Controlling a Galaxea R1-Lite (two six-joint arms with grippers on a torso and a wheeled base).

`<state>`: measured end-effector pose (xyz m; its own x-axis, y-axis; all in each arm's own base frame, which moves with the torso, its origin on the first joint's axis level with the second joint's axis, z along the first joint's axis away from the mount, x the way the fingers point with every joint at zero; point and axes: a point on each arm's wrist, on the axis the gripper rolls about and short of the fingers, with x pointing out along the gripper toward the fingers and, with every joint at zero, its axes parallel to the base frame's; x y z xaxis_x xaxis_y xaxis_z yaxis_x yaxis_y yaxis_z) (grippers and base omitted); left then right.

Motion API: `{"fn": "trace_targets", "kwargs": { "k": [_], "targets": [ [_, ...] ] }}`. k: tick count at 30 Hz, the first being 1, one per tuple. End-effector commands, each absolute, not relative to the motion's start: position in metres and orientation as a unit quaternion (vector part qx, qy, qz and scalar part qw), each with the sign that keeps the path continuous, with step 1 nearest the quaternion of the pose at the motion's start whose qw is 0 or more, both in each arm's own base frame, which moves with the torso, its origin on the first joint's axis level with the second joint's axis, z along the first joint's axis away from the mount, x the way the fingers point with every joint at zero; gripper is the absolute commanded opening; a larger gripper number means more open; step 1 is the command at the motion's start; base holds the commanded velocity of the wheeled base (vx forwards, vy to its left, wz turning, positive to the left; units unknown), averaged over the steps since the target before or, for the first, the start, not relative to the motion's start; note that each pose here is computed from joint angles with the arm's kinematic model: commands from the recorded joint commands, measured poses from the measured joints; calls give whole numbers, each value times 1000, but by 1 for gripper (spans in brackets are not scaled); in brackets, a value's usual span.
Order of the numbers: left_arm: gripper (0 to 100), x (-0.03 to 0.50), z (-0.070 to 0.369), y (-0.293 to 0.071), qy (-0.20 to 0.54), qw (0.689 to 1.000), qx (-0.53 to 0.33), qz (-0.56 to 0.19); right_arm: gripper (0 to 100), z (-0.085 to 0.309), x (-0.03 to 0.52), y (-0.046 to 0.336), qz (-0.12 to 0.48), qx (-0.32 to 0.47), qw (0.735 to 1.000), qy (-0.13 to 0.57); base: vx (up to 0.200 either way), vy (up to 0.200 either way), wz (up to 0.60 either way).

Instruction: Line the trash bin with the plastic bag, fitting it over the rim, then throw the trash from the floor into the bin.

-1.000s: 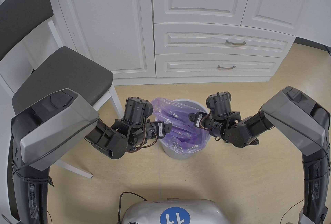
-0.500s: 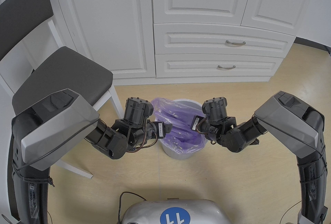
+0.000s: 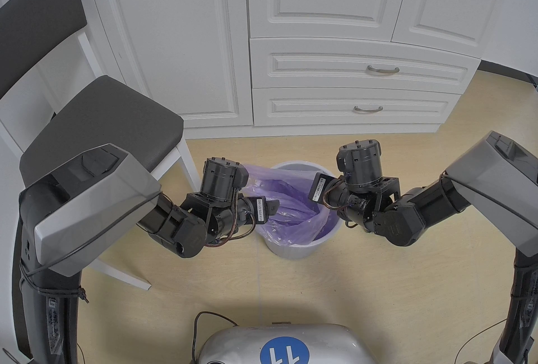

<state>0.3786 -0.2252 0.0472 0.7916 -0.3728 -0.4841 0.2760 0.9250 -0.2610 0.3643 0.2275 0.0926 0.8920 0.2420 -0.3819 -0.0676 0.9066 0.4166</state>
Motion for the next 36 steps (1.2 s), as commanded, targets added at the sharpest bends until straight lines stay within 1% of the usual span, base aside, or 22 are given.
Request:
{"fn": "trace_targets", "kwargs": {
  "k": [1,9,17,21,23,24,29,33,34,36],
  "targets": [
    [100,380,47,-225,272,943,-90,-172,0,112,345,234,104,202,951,209,0,0,0],
    [100,385,46,-228,270,942,-107,-168,0,120,322,240,127,190,950,214,0,0,0],
    [100,399,34,-227,270,943,-117,-156,0,134,296,243,153,173,950,211,0,0,0],
    [100,411,28,-225,268,942,-146,-142,0,137,289,239,159,157,952,210,0,0,0],
    [100,411,28,-225,268,942,-146,-142,0,137,289,239,159,157,952,210,0,0,0],
    [100,421,25,-224,262,941,-169,-133,0,136,286,236,160,146,953,211,0,0,0],
    [100,434,28,-223,247,937,-215,-118,0,135,282,230,160,124,956,213,0,0,0],
    [100,436,33,-223,235,938,-229,-112,0,130,283,227,165,110,955,222,0,0,0],
    [0,435,34,-223,229,938,-232,-114,0,129,283,226,167,110,954,225,0,0,0],
    [0,436,35,-223,218,939,-237,-118,0,127,282,225,171,109,952,229,0,0,0]
  ]
}}
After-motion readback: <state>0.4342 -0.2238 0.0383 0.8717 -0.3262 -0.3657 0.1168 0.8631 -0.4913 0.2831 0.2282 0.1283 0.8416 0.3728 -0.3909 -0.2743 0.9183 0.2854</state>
